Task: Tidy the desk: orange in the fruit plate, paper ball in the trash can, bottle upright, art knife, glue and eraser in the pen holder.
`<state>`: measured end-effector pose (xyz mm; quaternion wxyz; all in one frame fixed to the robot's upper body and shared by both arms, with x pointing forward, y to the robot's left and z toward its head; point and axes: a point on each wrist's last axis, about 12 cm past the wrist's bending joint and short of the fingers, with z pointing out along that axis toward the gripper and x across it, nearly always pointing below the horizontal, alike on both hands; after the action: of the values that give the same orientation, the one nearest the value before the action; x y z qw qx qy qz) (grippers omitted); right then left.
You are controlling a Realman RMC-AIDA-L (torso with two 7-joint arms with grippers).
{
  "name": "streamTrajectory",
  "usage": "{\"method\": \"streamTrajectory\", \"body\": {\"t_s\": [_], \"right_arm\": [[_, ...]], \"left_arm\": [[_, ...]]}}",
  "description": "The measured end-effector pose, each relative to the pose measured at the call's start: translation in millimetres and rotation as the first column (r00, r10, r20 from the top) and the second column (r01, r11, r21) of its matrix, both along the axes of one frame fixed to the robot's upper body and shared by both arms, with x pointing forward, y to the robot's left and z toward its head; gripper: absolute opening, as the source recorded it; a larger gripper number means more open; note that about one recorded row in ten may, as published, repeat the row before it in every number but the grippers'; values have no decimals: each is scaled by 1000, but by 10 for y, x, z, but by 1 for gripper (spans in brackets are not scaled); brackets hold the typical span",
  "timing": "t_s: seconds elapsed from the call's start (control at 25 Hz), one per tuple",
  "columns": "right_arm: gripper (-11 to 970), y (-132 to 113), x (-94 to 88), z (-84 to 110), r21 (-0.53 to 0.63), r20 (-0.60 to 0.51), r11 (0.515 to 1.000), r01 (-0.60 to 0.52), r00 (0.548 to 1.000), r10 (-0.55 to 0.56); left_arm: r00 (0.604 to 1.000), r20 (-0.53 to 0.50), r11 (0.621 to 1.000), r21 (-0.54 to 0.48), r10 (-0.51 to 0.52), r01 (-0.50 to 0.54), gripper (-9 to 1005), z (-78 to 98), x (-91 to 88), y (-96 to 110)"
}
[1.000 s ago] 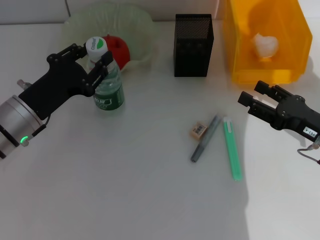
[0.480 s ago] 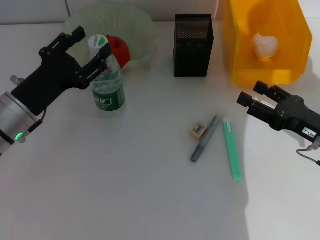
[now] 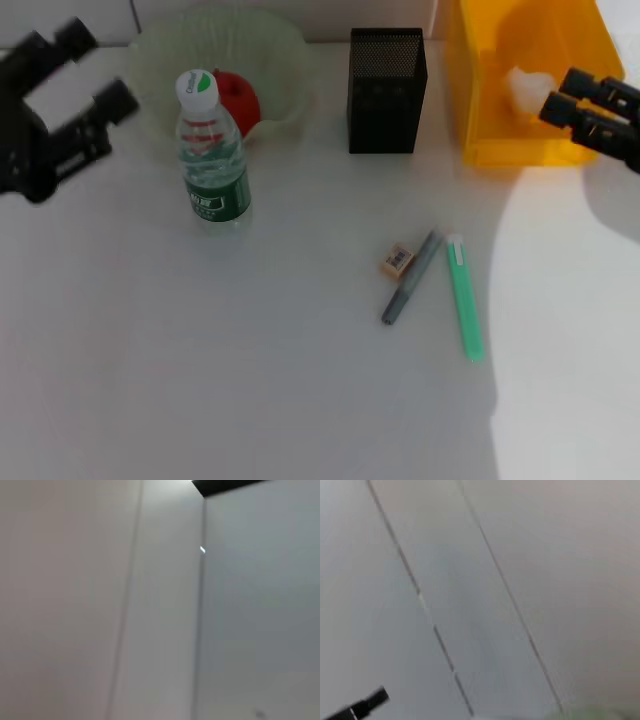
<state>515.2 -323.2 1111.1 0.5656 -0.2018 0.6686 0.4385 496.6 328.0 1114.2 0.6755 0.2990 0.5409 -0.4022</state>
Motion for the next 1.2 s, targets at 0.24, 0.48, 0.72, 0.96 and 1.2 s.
{"method": "streamTrajectory", "body": {"t_s": [0.24, 0.48, 0.72, 0.96, 1.2], "right_arm": [[759, 74, 264, 1052, -410, -368, 897, -166, 930, 4], [744, 573, 427, 1373, -712, -510, 661, -236, 821, -257], [729, 1095, 655, 1013, -823, -514, 471, -318, 770, -378], [715, 1400, 817, 501, -818, -525, 462, -343, 773, -356], [700, 1545, 867, 325, -808, -525, 479, -343, 788, -322]], "left_arm": [[921, -319, 913, 262, -223, 312, 729, -141, -41, 17], [903, -370, 893, 295, -220, 339, 725, -209, 2, -72], [902, -385, 883, 333, -195, 332, 725, -278, 39, -154], [905, -396, 878, 363, -157, 311, 725, -330, 79, -172], [906, -400, 876, 376, -140, 302, 725, -355, 110, -193]]}}
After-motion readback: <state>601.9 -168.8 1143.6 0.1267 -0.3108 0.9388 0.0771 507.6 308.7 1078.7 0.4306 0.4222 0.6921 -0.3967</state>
